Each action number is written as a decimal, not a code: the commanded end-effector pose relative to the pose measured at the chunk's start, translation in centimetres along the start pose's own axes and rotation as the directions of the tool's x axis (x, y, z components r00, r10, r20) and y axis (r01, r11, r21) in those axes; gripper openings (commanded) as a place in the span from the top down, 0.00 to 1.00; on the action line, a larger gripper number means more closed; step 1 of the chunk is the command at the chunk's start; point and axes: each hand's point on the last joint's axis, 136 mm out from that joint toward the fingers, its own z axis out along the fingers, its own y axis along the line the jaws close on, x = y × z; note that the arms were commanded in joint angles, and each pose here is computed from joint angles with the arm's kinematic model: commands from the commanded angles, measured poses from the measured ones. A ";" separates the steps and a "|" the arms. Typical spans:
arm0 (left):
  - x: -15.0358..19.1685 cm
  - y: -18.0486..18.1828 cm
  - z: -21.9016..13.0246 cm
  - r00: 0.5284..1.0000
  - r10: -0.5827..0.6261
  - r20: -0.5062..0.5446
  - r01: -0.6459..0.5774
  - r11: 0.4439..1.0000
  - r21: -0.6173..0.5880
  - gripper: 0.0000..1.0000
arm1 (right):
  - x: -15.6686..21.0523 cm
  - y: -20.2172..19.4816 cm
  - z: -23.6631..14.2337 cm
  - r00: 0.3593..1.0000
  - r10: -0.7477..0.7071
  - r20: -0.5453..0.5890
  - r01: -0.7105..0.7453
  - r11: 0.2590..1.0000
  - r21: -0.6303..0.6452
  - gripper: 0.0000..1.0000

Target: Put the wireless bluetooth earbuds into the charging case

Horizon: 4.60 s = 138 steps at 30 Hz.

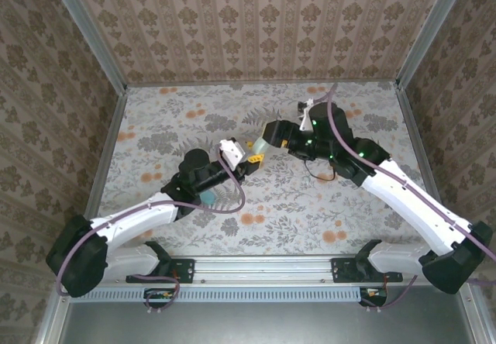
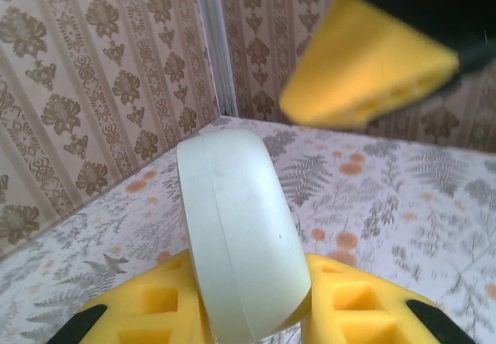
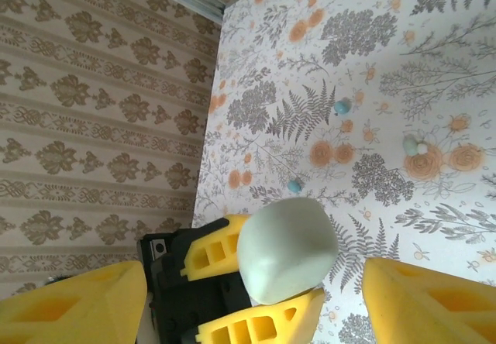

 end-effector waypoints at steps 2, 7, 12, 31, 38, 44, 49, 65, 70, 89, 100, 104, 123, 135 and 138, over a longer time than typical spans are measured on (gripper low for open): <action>-0.3 -0.6 -0.5 0.970 0.236 -0.058 -0.233 0.971 0.047 0.81 | 1.2 -0.4 -1.6 0.995 0.063 -0.082 -0.061 0.998 0.019 0.25; 0.2 -1.0 -0.2 0.921 0.372 -0.115 -0.365 0.928 0.076 0.81 | 2.8 -0.4 0.2 0.973 0.133 -0.190 -0.135 0.991 0.005 0.26; 0.2 -1.3 0.1 0.889 0.441 -0.126 -0.433 0.897 0.087 0.81 | 3.7 -0.5 1.5 0.954 0.156 -0.256 -0.159 0.987 0.009 0.27; -0.4 -0.8 0.6 0.820 0.555 -0.139 -0.559 0.829 0.010 0.82 | 3.9 -3.6 4.0 0.934 0.280 -0.220 -0.269 0.960 0.080 0.29; -0.7 -0.9 0.6 0.813 0.568 -0.131 -0.573 0.819 -0.005 0.82 | 3.4 -4.3 4.5 0.926 0.320 -0.203 -0.309 0.947 0.082 0.34; -0.4 -1.5 0.9 0.792 0.595 -0.135 -0.599 0.801 0.013 0.82 | 3.1 -4.7 5.1 0.915 0.348 -0.206 -0.340 0.938 0.074 0.39; 0.0 -1.7 1.0 0.771 0.619 -0.149 -0.623 0.782 0.024 0.82 | 3.1 -4.5 5.3 0.911 0.353 -0.215 -0.347 0.935 0.066 0.45; -0.6 -1.0 0.4 0.879 0.450 -0.159 -0.455 0.890 0.005 0.33 | 2.1 -3.9 4.9 0.947 0.285 -0.148 -0.294 0.955 -0.045 0.92; -2.9 -0.1 -2.0 0.993 0.115 -0.038 -0.113 0.993 0.044 0.22 | 0.6 -3.0 4.7 0.968 0.243 -0.067 -0.250 0.957 -0.148 0.93; -5.7 0.8 -2.4 0.918 -0.367 0.153 0.322 0.912 0.254 0.30 | -2.4 2.3 3.2 0.970 0.242 0.028 -0.203 0.866 -0.456 0.95; -5.6 1.4 -1.9 0.929 -0.309 0.203 0.262 0.937 0.231 0.35 | -1.3 2.9 3.3 0.968 0.251 -0.010 -0.228 0.861 -0.455 0.94; -5.3 1.5 -1.6 0.933 -0.281 0.225 0.231 0.946 0.226 0.36 | -1.2 2.9 3.4 0.964 0.265 -0.027 -0.247 0.854 -0.457 0.94; -5.4 1.3 -0.9 0.934 -0.256 0.250 0.189 0.946 0.263 0.46 | -0.5 3.5 3.5 0.960 0.269 -0.071 -0.271 0.845 -0.462 0.94; -5.8 1.5 -0.8 0.927 -0.261 0.270 0.189 0.945 0.266 0.66 | -0.2 3.4 3.9 0.959 0.268 -0.087 -0.278 0.847 -0.453 0.90; -5.9 1.6 -0.9 0.925 -0.263 0.274 0.190 0.946 0.264 0.71 | 0.0 3.0 4.0 0.961 0.263 -0.086 -0.274 0.855 -0.441 0.80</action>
